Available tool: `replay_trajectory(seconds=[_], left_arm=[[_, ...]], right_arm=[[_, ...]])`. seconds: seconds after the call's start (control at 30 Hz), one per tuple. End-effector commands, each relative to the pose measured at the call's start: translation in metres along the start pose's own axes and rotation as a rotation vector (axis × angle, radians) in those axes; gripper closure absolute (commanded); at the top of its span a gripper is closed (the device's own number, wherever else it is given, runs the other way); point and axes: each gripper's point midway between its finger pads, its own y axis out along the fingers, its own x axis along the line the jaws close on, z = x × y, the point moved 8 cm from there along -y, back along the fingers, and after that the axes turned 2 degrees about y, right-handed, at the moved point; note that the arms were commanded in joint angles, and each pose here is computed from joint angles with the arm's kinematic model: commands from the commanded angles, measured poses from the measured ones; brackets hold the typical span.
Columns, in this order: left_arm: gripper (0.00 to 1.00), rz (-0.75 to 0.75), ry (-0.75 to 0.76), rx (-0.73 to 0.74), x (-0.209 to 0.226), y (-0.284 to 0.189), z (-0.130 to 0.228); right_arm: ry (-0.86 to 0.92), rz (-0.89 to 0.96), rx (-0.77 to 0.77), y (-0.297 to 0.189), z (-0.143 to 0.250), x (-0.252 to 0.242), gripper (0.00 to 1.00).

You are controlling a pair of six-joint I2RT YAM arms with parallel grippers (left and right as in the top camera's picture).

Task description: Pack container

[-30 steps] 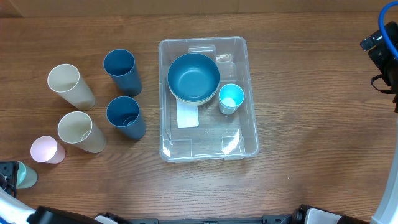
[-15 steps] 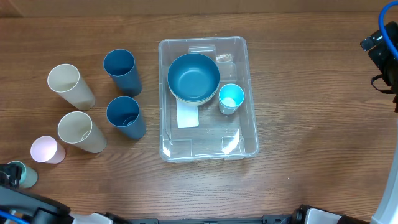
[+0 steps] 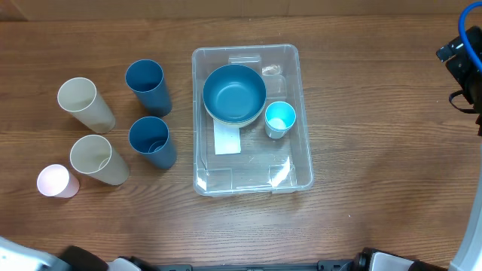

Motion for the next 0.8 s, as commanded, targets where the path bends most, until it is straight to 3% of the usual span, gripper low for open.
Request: replay_trajectory(seconds=[0.0,0.07,0.2,0.3,0.43,0.63,0.7,0.77], left_arm=[[0.96,0.435,0.520,0.022,-0.094,-0.065,0.077],[0.96,0.527,0.783,0.069,-0.130,-0.074,0.126],[0.96,0.667,1.329,0.196,-0.205,-0.065,0.258],[0.96,0.698,1.593,0.269,-0.239,-0.036,0.347],[0.96,0.618,1.746,0.327,-0.264,0.030,0.445],[0.94,0.495,1.801,0.430,-0.263,0.102,0.495],[0.85,0.480,1.804,0.441,-0.262,0.107,0.497],[0.62,0.478,1.767,0.440,-0.264,0.094,0.491]], right_arm=[[0.008,-0.006,-0.013,-0.003,-0.002,0.000,0.00],[0.008,-0.006,-0.013,-0.003,-0.002,0.000,0.00],[0.008,-0.006,-0.013,-0.003,-0.002,0.000,0.00],[0.008,-0.006,-0.013,-0.003,-0.002,0.000,0.00],[0.008,-0.006,-0.013,-0.003,-0.002,0.000,0.00],[0.008,-0.006,-0.013,-0.003,-0.002,0.000,0.00],[0.008,-0.006,-0.013,-0.003,-0.002,0.000,0.00],[0.008,-0.006,-0.013,-0.003,-0.002,0.000,0.00]])
